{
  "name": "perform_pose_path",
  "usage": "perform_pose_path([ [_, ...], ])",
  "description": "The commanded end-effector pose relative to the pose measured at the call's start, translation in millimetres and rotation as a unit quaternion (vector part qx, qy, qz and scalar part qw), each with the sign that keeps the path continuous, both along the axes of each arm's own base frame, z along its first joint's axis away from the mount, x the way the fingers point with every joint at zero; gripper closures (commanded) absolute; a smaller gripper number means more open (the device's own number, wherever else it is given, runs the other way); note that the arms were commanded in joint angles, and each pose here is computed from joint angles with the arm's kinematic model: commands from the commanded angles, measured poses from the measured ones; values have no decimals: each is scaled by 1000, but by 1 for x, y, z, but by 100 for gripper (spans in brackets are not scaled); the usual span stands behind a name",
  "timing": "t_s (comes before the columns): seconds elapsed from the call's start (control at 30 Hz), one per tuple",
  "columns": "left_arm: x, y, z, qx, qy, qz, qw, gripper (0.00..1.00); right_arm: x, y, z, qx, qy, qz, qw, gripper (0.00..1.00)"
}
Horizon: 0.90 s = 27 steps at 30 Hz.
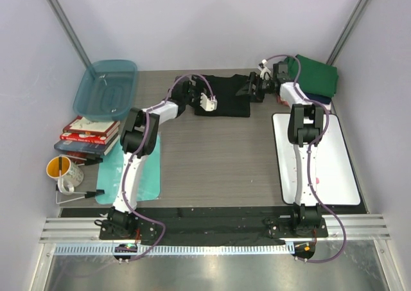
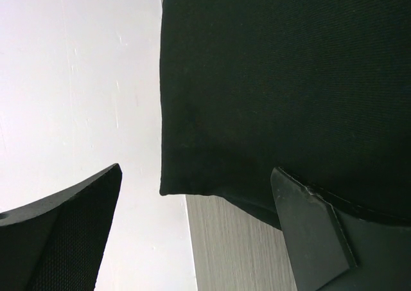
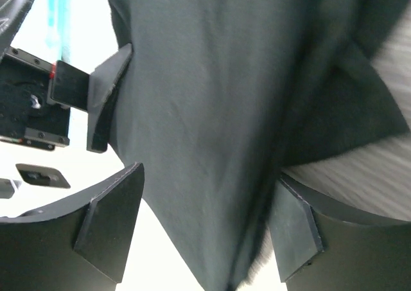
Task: Fold and stack the t-shirts
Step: Put the neatly folded tshirt into the corner of the board with the right arm
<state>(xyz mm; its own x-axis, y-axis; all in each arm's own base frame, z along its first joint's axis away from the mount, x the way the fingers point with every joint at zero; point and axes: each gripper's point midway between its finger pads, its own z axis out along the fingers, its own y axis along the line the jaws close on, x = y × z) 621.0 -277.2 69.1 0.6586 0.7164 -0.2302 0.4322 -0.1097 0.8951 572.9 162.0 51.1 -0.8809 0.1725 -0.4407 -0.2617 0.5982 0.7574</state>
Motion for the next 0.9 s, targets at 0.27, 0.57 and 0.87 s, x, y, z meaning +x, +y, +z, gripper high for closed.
perform_pose_path([
  [0.27, -41, 10, -47, 15, 95, 27, 995, 2, -5, 41, -64, -33, 50, -6, 998, 65],
  [0.57, -60, 17, -30, 20, 92, 29, 995, 3, 24, -4, -18, -110, -23, -44, 993, 99],
  [0.87, -77, 45, 22, 21, 62, 80, 995, 5, 60, -70, 109, -244, -201, -73, 946, 99],
])
